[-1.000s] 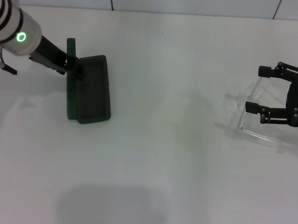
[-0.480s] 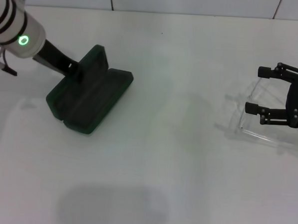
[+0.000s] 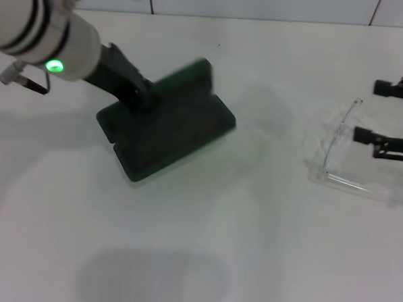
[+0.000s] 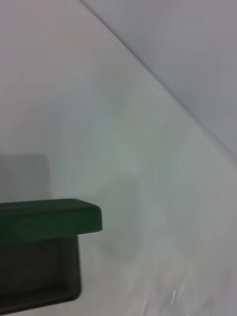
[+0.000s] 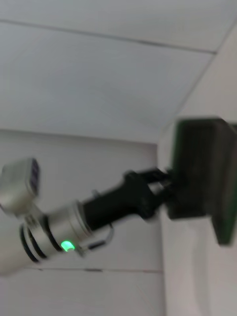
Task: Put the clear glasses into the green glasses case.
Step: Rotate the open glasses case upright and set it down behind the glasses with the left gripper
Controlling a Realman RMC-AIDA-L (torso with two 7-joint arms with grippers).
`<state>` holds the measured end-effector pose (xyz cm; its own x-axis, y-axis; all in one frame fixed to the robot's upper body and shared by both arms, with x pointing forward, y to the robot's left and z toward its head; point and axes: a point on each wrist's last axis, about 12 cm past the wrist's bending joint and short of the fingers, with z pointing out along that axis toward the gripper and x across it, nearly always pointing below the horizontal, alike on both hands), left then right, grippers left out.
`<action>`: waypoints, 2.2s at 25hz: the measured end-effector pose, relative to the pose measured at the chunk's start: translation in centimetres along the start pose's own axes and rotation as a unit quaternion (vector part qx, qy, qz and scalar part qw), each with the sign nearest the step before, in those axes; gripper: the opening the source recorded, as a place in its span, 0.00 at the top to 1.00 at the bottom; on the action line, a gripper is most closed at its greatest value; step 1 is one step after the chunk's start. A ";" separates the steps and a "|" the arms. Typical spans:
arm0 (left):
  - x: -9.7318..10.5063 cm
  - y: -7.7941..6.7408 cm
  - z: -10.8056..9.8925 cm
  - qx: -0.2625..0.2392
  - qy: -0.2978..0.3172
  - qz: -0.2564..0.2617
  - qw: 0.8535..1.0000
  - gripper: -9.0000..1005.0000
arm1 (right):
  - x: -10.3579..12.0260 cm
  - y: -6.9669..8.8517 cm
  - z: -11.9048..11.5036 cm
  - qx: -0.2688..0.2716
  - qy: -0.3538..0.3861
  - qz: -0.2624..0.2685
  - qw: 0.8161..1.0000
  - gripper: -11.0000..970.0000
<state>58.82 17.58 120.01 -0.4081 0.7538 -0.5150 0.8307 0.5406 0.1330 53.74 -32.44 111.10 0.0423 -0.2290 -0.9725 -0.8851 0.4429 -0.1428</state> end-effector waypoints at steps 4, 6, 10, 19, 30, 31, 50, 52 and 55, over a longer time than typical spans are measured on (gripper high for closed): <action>-0.3 -2.7 0.3 0.011 -0.007 0.119 0.993 0.79 | -0.5 -0.2 -2.8 0.033 -0.039 0.008 0.999 0.11; -0.5 -3.6 0.7 0.013 -0.012 0.160 0.987 0.79 | -0.7 -0.2 -4.1 0.048 -0.052 0.012 0.997 0.11; -1.0 -4.4 1.7 0.003 -0.023 0.218 0.976 0.79 | -0.9 0.0 -5.6 0.065 -0.064 0.018 0.996 0.11; -1.4 -5.2 3.2 0.002 -0.028 0.289 0.957 0.78 | -0.6 0.9 -6.2 0.076 -0.065 0.025 0.995 0.11; -3.4 -7.8 4.4 0.011 -0.038 0.336 0.941 0.78 | -0.5 1.1 -6.9 0.089 -0.071 0.027 0.993 0.11; -3.5 -7.8 4.4 0.011 -0.038 0.335 0.941 0.78 | -0.6 1.1 -6.9 0.088 -0.071 0.027 0.993 0.11; -3.9 -8.0 5.8 0.002 -0.039 0.327 0.944 0.77 | -0.4 1.6 -7.3 0.084 -0.070 0.029 0.994 0.12; -3.8 -8.0 5.8 0.002 -0.038 0.326 0.945 0.77 | -0.4 1.6 -7.3 0.082 -0.071 0.029 0.994 0.12; -3.8 -8.0 5.8 0.002 -0.038 0.325 0.945 0.77 | -0.4 1.7 -7.4 0.082 -0.072 0.029 0.994 0.12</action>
<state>55.91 8.23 115.95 0.2181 0.8967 -0.3851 0.8975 -0.0292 0.4401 48.82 -38.03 112.60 0.0686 -0.0777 -0.9946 -0.8012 0.5897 -0.1013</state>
